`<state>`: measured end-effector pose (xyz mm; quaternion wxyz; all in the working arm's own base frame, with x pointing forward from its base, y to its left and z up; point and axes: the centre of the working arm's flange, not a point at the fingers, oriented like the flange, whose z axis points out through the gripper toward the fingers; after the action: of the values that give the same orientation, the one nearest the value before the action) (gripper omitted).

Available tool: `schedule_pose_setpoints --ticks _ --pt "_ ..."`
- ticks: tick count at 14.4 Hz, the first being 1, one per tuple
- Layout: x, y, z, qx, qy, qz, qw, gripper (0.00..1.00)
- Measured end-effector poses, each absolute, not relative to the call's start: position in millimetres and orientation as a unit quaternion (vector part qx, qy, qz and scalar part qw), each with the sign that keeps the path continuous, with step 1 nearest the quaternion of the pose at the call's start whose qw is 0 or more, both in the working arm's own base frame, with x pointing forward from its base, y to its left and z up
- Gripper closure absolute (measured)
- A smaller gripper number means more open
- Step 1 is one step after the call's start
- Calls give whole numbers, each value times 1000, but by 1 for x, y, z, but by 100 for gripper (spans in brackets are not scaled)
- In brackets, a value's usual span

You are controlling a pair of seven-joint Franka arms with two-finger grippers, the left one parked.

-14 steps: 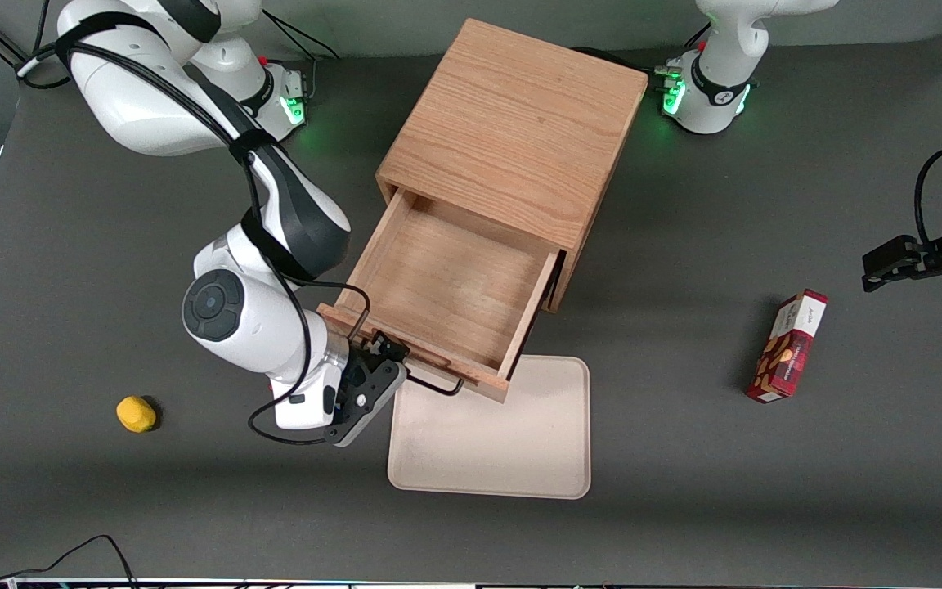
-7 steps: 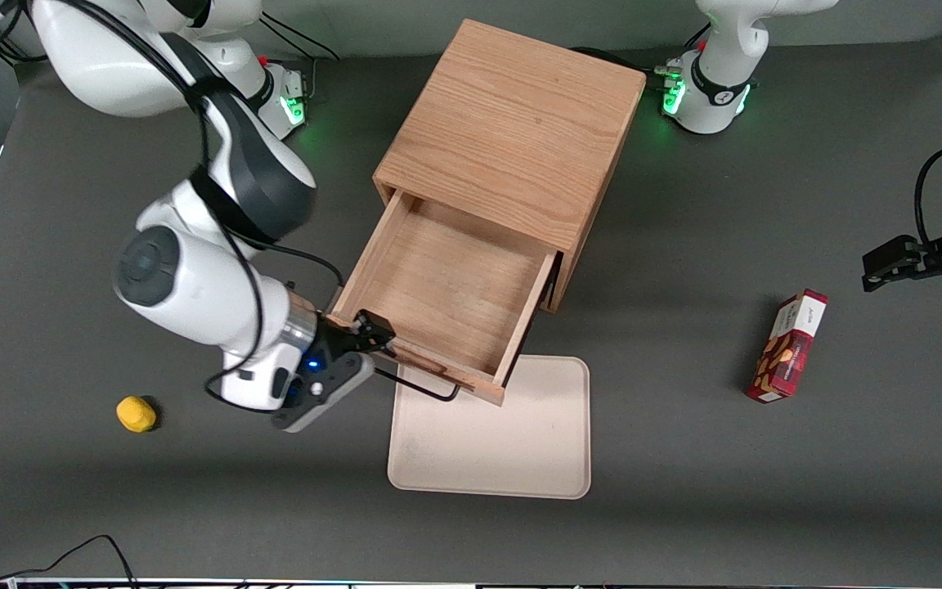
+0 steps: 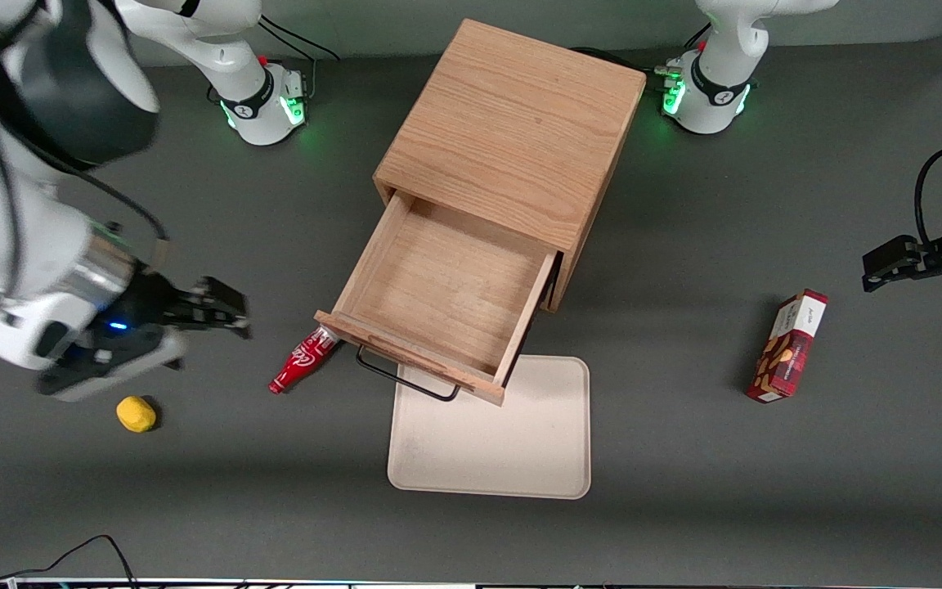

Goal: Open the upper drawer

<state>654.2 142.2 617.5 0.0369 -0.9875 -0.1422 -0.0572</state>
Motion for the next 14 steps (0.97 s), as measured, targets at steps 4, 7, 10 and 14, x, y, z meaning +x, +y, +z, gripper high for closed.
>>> schedule_pose_setpoints --ticks 4,7,10,14 --pt "621 73 648 -998 -39 -53 3 0" --pt "591 35 666 -996 7 -90 -5 0" --pt "556 4 664 -993 32 -117 -11 0" --pt "525 -25 670 -991 42 -125 -16 0"
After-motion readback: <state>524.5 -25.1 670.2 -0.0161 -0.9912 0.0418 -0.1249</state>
